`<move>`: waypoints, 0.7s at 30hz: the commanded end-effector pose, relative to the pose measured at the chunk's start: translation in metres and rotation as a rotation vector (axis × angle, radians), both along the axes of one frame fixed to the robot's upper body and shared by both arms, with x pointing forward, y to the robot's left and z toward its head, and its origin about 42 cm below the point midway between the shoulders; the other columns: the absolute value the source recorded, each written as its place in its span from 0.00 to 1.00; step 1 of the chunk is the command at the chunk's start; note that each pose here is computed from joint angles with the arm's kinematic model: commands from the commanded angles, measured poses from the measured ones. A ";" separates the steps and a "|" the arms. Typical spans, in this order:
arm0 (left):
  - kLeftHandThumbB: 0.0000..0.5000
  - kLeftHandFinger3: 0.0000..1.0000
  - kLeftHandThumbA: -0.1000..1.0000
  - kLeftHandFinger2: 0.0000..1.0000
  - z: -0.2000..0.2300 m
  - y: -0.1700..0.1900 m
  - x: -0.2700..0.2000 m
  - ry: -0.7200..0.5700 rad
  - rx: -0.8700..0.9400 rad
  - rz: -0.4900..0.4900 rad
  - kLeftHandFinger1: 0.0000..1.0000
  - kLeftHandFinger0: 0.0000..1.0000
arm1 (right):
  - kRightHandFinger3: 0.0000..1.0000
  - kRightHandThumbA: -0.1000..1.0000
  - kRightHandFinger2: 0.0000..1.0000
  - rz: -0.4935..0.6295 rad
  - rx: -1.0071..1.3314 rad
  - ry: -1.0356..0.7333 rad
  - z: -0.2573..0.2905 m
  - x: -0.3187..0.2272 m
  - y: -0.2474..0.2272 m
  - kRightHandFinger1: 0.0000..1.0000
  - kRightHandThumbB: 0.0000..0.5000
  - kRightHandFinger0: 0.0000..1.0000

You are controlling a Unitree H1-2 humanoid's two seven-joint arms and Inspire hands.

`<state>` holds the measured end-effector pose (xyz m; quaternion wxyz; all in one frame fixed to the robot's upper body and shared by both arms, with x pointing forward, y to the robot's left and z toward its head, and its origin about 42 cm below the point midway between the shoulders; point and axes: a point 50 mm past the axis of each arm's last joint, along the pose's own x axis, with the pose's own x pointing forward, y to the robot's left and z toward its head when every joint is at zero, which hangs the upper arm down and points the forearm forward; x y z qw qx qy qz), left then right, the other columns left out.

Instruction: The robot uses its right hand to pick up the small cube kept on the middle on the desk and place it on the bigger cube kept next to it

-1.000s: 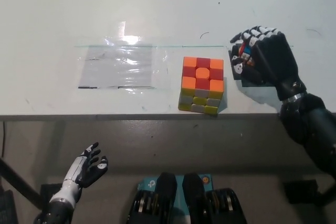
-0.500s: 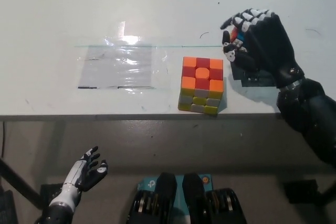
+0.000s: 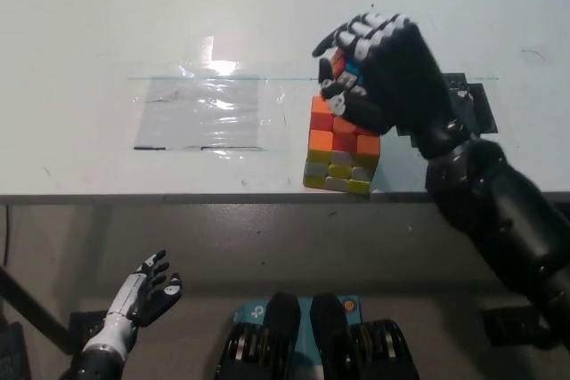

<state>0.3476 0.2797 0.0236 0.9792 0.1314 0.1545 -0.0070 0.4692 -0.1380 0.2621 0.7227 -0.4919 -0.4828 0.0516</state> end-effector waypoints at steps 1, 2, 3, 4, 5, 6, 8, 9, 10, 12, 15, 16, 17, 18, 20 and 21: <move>0.53 1.00 0.40 1.00 0.011 0.006 0.008 -0.049 0.015 0.008 1.00 1.00 | 0.52 0.00 0.47 0.018 0.010 -0.026 0.021 0.003 0.008 0.03 0.67 0.00; 0.52 1.00 0.40 1.00 0.011 0.006 0.008 -0.048 0.017 0.008 1.00 1.00 | 0.54 0.00 0.48 0.015 0.010 -0.018 0.018 0.002 0.008 0.04 0.64 0.00; 0.51 1.00 0.39 1.00 0.011 0.006 0.008 -0.049 0.018 0.008 1.00 1.00 | 0.56 0.00 0.49 0.014 0.014 -0.004 0.009 0.001 0.010 0.05 0.59 0.00; 0.52 1.00 0.39 1.00 0.011 0.006 0.008 -0.050 0.018 0.008 1.00 1.00 | 0.56 0.00 0.48 0.014 0.015 0.001 0.008 0.000 0.011 0.05 0.59 0.00; 0.53 1.00 0.39 1.00 0.012 0.006 0.009 -0.050 0.014 0.012 1.00 1.00 | 0.55 0.00 0.47 0.014 0.014 0.009 0.006 0.000 0.013 0.04 0.56 0.00; 0.53 1.00 0.39 1.00 0.012 0.006 0.010 -0.049 0.013 0.013 1.00 1.00 | 0.55 0.00 0.47 0.014 0.013 0.010 0.006 0.000 0.013 0.03 0.55 0.00; 0.52 1.00 0.38 1.00 0.013 0.006 0.009 -0.051 0.001 0.012 1.00 1.00 | 0.56 0.00 0.47 0.004 0.014 0.048 -0.005 0.000 0.012 0.04 0.56 0.00; 0.54 1.00 0.38 1.00 0.012 0.006 0.009 -0.051 0.000 0.014 1.00 1.00 | 0.55 0.00 0.48 0.000 0.010 0.050 -0.008 0.001 0.011 0.05 0.57 0.00; 0.55 1.00 0.39 1.00 0.012 0.006 0.010 -0.052 0.005 0.013 1.00 1.00 | 0.55 0.00 0.48 -0.003 0.008 0.048 -0.010 0.001 0.011 0.05 0.59 0.00; 0.55 1.00 0.40 1.00 0.012 0.007 0.010 -0.057 0.008 0.011 1.00 1.00 | 0.56 0.00 0.50 -0.002 0.012 0.057 -0.017 0.002 0.011 0.07 0.57 0.00; 0.54 1.00 0.38 1.00 0.013 0.007 0.010 -0.061 -0.006 0.011 1.00 1.00 | 0.62 0.00 0.59 -0.014 0.004 0.092 -0.022 0.002 0.008 0.14 0.59 0.00; 0.55 1.00 0.38 1.00 0.013 0.007 0.010 -0.058 -0.005 0.013 1.00 1.00 | 0.61 0.00 0.57 -0.014 0.008 0.090 -0.025 0.005 0.008 0.14 0.70 0.00; 0.55 1.00 0.38 1.00 0.014 0.008 0.011 -0.057 -0.007 0.013 1.00 1.00 | 0.60 0.00 0.56 -0.016 0.009 0.090 -0.025 0.005 0.008 0.14 0.76 0.00; 0.55 1.00 0.38 1.00 0.015 0.007 0.012 -0.058 -0.008 0.011 1.00 1.00 | 0.60 0.00 0.55 -0.018 0.009 0.088 -0.025 0.006 0.008 0.13 0.79 0.00; 0.55 1.00 0.39 1.00 0.015 0.007 0.012 -0.056 0.004 0.009 1.00 1.00 | 0.59 0.00 0.55 -0.012 0.007 0.100 -0.029 0.008 0.009 0.13 0.87 0.00; 0.54 1.00 0.40 1.00 0.015 0.007 0.012 -0.058 0.011 0.006 1.00 1.00 | 0.60 0.00 0.56 -0.013 0.002 0.105 -0.030 0.008 0.009 0.14 0.86 0.00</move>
